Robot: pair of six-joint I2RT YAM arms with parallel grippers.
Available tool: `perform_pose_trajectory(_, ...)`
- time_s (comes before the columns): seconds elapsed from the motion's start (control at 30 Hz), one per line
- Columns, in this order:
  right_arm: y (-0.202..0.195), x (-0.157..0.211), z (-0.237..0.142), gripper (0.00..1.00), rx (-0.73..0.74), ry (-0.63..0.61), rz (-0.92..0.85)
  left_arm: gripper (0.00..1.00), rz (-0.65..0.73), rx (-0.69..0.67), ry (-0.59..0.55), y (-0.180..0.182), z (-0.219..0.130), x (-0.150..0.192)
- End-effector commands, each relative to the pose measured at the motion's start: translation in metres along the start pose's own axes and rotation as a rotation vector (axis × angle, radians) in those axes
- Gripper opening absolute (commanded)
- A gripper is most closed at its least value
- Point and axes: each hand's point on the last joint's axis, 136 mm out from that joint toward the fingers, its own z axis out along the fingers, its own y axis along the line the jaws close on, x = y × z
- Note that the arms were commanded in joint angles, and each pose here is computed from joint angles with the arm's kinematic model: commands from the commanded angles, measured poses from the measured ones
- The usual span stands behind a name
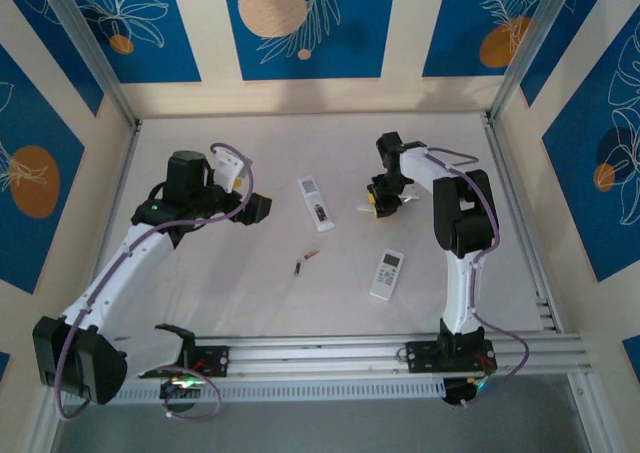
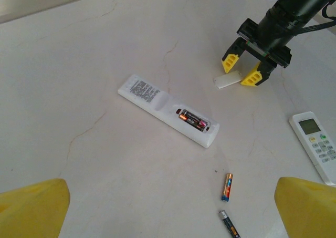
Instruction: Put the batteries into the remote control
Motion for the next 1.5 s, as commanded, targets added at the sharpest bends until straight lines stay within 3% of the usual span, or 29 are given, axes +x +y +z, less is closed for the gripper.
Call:
perform_pose_trajectory(0.0,-0.014,-0.006,0.008,0.4,0.069,0.003,0.031,1.0,0.014,0.015,0.0,-0.005,0.001,0.001)
perform_pose_trajectory(0.4,-0.009,-0.013,-0.011,0.28,0.007,-0.041,-0.118,1.0,0.015,0.011,0.001,-0.004,0.002,0.001)
perform_pose_trajectory(0.63,0.005,-0.015,-0.04,0.25,-0.084,-0.135,-0.359,1.0,0.013,0.009,0.004,-0.004,0.002,0.002)
perform_pose_trajectory(0.9,0.035,0.026,-0.078,0.24,-0.222,-0.241,-0.91,1.0,0.02,0.016,0.001,-0.005,0.002,0.002)
perform_pose_trajectory(1.07,0.044,0.082,-0.091,0.23,-0.258,-0.358,-1.405,1.0,0.03,0.016,-0.01,-0.006,0.001,0.0)
perform_pose_trajectory(1.17,0.042,0.108,-0.088,0.24,-0.248,-0.392,-1.604,1.0,0.033,0.005,-0.013,-0.004,0.0,0.0)
perform_pose_trajectory(1.47,0.046,0.086,-0.1,0.37,-0.229,-0.371,-1.547,1.0,0.034,0.001,-0.009,-0.004,0.001,0.001)
